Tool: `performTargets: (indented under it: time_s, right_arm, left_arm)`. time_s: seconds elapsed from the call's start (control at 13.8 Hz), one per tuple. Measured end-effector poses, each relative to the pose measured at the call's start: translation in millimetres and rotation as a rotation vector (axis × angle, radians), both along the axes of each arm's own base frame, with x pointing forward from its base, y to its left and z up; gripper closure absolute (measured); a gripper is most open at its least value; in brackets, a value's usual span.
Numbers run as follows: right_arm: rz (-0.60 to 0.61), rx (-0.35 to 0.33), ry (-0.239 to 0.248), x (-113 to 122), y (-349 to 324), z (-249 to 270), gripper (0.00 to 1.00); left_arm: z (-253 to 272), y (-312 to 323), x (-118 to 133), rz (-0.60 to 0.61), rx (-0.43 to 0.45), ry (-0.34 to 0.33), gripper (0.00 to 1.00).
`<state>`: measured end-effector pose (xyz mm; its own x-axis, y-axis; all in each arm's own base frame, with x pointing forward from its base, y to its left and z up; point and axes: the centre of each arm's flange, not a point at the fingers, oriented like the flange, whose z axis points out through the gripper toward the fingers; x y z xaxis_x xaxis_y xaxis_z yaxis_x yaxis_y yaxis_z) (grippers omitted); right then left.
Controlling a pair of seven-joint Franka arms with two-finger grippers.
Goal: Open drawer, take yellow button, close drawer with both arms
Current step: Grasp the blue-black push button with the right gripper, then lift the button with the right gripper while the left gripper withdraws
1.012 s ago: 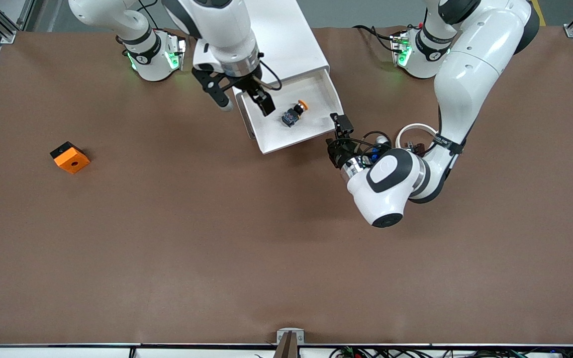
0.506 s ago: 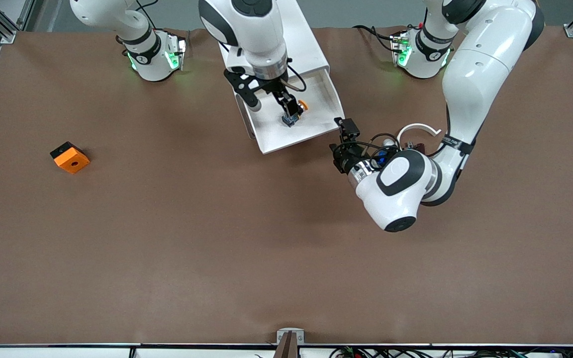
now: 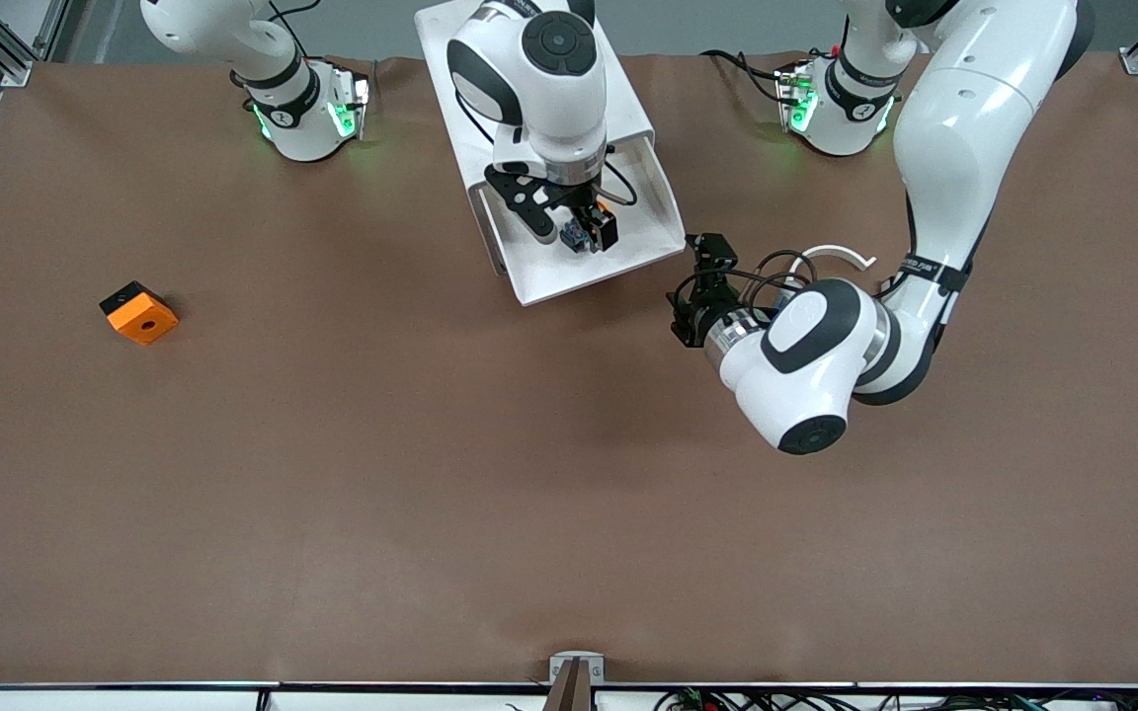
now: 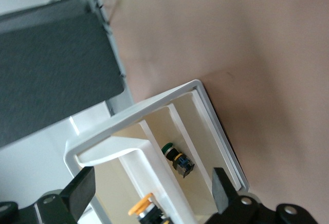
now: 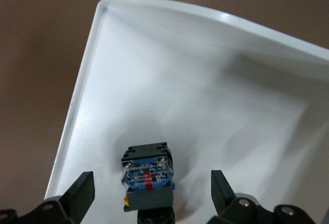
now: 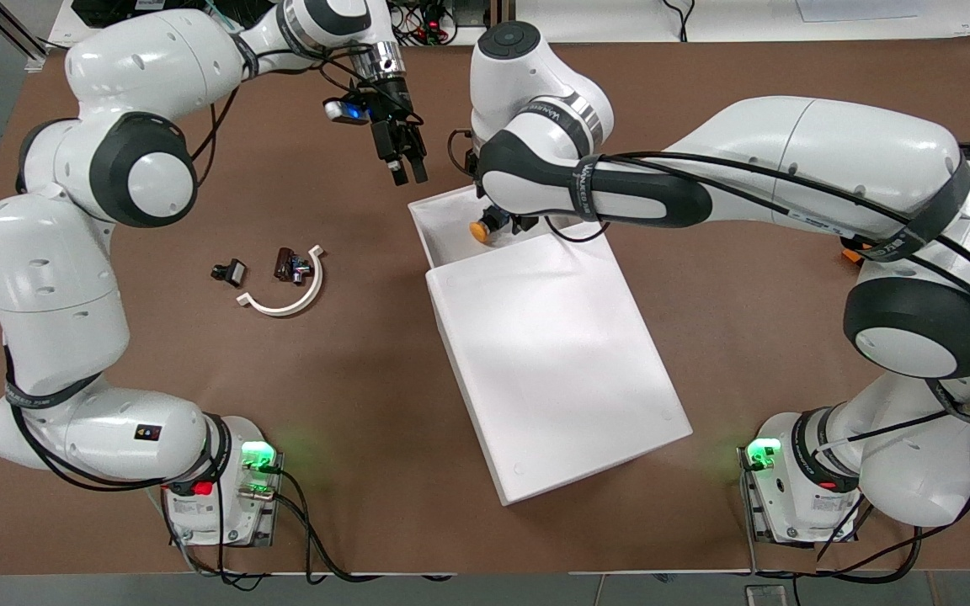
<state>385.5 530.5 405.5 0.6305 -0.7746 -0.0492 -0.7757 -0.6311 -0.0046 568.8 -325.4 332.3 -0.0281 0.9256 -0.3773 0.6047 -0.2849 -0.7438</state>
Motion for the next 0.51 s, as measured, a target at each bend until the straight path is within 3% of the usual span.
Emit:
performTargets:
  time_s: [0.14, 0.22, 0.43, 0.51]
  right_arm:
    - [0.003, 0.006, -0.009, 1.5, 2.0, -0.4, 0.0]
    - [0.005, 0.007, -0.01, 1.5, 2.3, 0.1, 0.07]
    - [0.012, 0.008, -0.011, 1.6, 2.7, 0.7, 0.39]
    - [0.02, 0.009, -0.011, 1.5, 2.8, 0.8, 0.39]
  left_arm:
    - [29.2, 3.8, 1.9, -0.057, -0.041, -0.091, 0.0]
    - [44.2, 5.8, 1.6, -0.089, -0.059, -0.136, 0.0]
    - [84.0, 13.3, 0.7, -0.182, -0.131, -0.253, 0.0]
    - [95.4, 19.1, 1.5, -0.211, -0.143, -0.291, 0.0]
